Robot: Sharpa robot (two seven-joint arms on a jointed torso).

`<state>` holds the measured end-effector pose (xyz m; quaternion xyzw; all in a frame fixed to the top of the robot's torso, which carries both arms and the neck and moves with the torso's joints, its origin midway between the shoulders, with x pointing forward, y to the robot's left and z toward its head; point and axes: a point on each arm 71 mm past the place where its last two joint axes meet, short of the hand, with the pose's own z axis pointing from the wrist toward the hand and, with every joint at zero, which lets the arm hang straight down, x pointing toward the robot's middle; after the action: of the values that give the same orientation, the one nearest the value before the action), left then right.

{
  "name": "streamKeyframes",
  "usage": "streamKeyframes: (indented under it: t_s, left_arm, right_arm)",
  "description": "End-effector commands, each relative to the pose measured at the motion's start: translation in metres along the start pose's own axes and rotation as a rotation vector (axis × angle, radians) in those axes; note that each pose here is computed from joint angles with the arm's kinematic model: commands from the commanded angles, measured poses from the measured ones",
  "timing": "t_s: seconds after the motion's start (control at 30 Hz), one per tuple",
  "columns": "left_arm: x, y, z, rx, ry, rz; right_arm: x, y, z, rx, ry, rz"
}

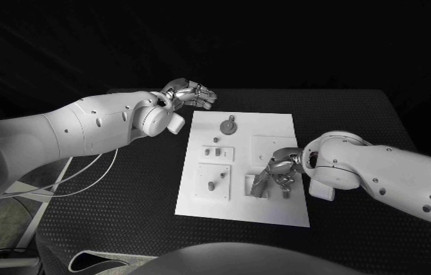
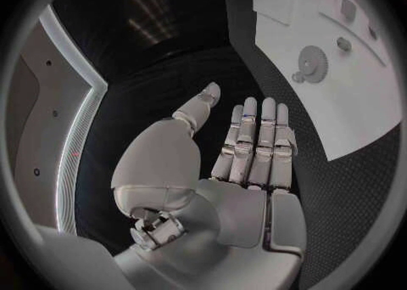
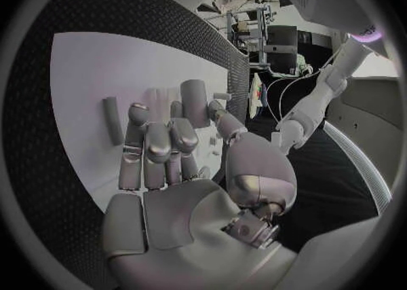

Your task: Assemble the parts on the task board

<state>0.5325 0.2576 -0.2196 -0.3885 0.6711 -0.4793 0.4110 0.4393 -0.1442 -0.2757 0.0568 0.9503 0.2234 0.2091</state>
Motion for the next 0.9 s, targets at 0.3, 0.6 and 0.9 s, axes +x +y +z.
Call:
streamKeyframes:
  t_s: [0.3, 0.6, 0.9]
  left_arm:
    - [0.0025, -0.0016, 0.0003, 0.007, 0.017, -0.003]
    - [0.0029, -0.0017, 0.0004, 0.007, 0.019, -0.003]
    - [0.0028, -0.0017, 0.0004, 0.006, 0.019, -0.003]
  right_arm:
    - [0.001, 0.001, 0.008, 0.020, 0.030, -0.019]
    - [0.003, 0.001, 0.012, 0.035, 0.063, -0.042]
    - [0.004, 0.002, 0.017, 0.041, 0.053, -0.046]
